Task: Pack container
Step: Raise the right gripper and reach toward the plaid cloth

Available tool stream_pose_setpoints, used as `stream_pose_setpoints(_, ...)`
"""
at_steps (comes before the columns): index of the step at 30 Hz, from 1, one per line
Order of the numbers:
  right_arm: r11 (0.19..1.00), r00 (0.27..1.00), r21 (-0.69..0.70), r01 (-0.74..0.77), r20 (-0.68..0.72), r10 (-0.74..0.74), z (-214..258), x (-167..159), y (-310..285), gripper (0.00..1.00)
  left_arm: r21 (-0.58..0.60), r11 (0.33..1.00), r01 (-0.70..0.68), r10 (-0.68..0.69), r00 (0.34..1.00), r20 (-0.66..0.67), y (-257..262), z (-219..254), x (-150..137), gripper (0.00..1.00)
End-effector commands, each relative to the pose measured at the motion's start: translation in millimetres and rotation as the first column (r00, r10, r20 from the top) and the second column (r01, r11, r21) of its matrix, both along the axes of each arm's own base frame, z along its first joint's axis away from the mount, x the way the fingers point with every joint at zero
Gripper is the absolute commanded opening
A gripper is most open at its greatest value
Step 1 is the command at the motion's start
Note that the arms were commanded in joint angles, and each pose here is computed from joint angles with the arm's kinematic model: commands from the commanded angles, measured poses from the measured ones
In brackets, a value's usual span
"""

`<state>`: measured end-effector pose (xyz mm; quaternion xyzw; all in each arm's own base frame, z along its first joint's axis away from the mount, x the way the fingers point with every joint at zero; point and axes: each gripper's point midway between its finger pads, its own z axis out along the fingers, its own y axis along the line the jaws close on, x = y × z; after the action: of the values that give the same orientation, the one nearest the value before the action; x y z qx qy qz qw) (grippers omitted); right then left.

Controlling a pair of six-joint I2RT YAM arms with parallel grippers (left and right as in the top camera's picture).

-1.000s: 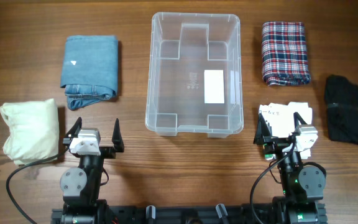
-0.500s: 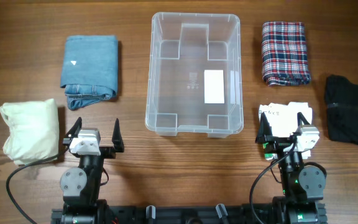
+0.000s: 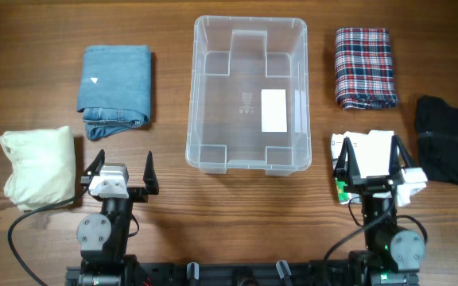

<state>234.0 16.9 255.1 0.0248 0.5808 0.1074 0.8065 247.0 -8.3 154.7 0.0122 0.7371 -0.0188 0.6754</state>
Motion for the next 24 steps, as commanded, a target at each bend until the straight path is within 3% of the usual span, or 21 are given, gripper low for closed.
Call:
stream_pose_setpoints(1, 0.988, 0.976, -0.063, -0.14, 0.157, 0.148, 35.9, -20.0, 26.3, 1.0, 0.015, 1.0, -0.009, 0.009, 1.0, -0.012, 2.4, -3.9, 0.1, 1.0)
stream_pose_setpoints(7, 0.984, 0.976, -0.155, -0.086, 0.186, 0.114, 80.7, -18.7, 26.2, 1.0, 0.015, 1.0, -0.009, 0.009, 1.0, -0.012, 2.4, -3.9, 0.1, 1.0)
stream_pose_setpoints(10, 0.975, 0.991, -0.21, -0.075, 0.09, 0.095, 102.1, 9.9, 27.4, 1.0, 0.015, 1.0, -0.009, 0.009, 1.0, -0.012, 2.4, -3.9, 0.1, 1.0)
stream_pose_setpoints(14, 0.956, 0.986, -0.272, -0.109, -0.154, 0.069, 119.5, 78.2, 29.7, 1.0, 0.015, 1.0, -0.009, 0.009, 1.0, -0.012, 2.4, -3.9, 0.1, 1.0)
stream_pose_setpoints(17, 0.948, 0.923, -0.294, -0.123, -0.385, 0.0, 119.9, 135.6, 18.9, 1.0, 0.015, 1.0, -0.009, 0.009, 1.0, -0.012, 2.4, -3.9, 0.1, 1.0)
stream_pose_setpoints(24, 0.971, 0.717, -0.17, -0.169, -0.697, 0.002, 96.3, 216.0, -22.7, 1.0, 0.015, 1.0, -0.009, 0.009, 1.0, -0.012, 2.4, -3.9, 0.1, 1.0)
